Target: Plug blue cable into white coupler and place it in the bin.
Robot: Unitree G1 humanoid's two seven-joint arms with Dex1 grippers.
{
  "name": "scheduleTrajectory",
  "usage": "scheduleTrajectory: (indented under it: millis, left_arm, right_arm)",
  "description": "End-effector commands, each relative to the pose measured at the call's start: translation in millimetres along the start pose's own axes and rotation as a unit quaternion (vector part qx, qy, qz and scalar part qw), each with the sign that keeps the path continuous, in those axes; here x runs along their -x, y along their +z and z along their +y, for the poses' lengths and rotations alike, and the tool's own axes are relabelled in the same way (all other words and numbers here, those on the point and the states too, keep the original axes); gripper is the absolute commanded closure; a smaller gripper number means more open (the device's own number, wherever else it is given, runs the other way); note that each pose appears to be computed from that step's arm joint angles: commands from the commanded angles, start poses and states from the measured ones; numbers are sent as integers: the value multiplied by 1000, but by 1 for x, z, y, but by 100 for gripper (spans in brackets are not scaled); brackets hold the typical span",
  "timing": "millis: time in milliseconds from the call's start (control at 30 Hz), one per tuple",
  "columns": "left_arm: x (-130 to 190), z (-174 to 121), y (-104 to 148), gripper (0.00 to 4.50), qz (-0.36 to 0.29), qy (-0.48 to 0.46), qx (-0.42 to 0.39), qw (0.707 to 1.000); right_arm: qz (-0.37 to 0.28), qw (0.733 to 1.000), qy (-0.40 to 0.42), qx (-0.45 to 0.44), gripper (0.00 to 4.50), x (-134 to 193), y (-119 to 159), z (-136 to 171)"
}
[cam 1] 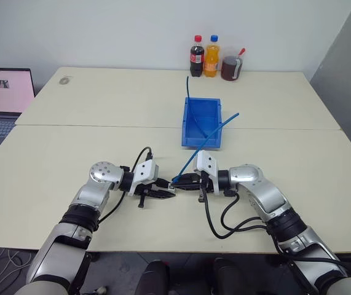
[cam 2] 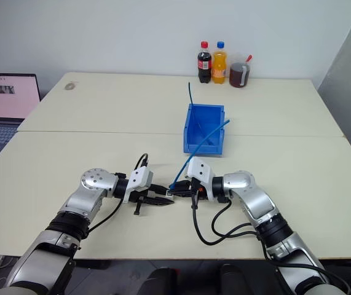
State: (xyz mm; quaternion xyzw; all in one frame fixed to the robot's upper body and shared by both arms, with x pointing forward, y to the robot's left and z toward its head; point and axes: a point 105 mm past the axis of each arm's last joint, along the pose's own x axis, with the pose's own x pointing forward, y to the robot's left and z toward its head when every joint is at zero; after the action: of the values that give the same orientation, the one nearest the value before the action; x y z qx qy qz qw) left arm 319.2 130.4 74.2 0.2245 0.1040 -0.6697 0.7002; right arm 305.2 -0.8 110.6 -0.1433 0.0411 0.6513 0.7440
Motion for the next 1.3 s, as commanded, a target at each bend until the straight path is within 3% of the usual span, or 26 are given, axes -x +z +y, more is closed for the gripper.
scheduleTrajectory:
  millis: [33, 367, 700, 867, 900, 1000, 1100, 1300]
  left_arm:
    - [-2, -7, -12, 371, 23, -7, 16, 1000]
    - [3, -4, -12, 371, 25, 6, 14, 1000]
    - [2, -10, -13, 371, 23, 12, 12, 1000]
    - [4, -9, -11, 371, 19, 20, 8, 1000]
    - [5, -9, -9, 301, 14, 21, 9, 1000]
    - [8, -8, 0, 258, -4, 29, 10, 1000]
    - [15, 7, 24, 198, -45, 84, 16, 995]
    - [52, 20, 93, 74, -149, 215, 30, 965]
  right_arm:
    - [48, 998, 10, 27, 436, 0, -12, -1]
    - [75, 996, 42, 31, 436, -14, -10, -2]
    - [107, 992, 68, -24, 436, -15, -38, 13]
    - [95, 994, 44, -34, 436, -12, -35, 6]
    - [91, 994, 37, -37, 436, -11, -33, 3]
    - [64, 996, 10, -55, 436, -3, -20, -6]
    - [-4, 995, -27, -98, 436, 11, 15, -18]
    - [-104, 965, -116, -210, 436, 46, 80, -58]
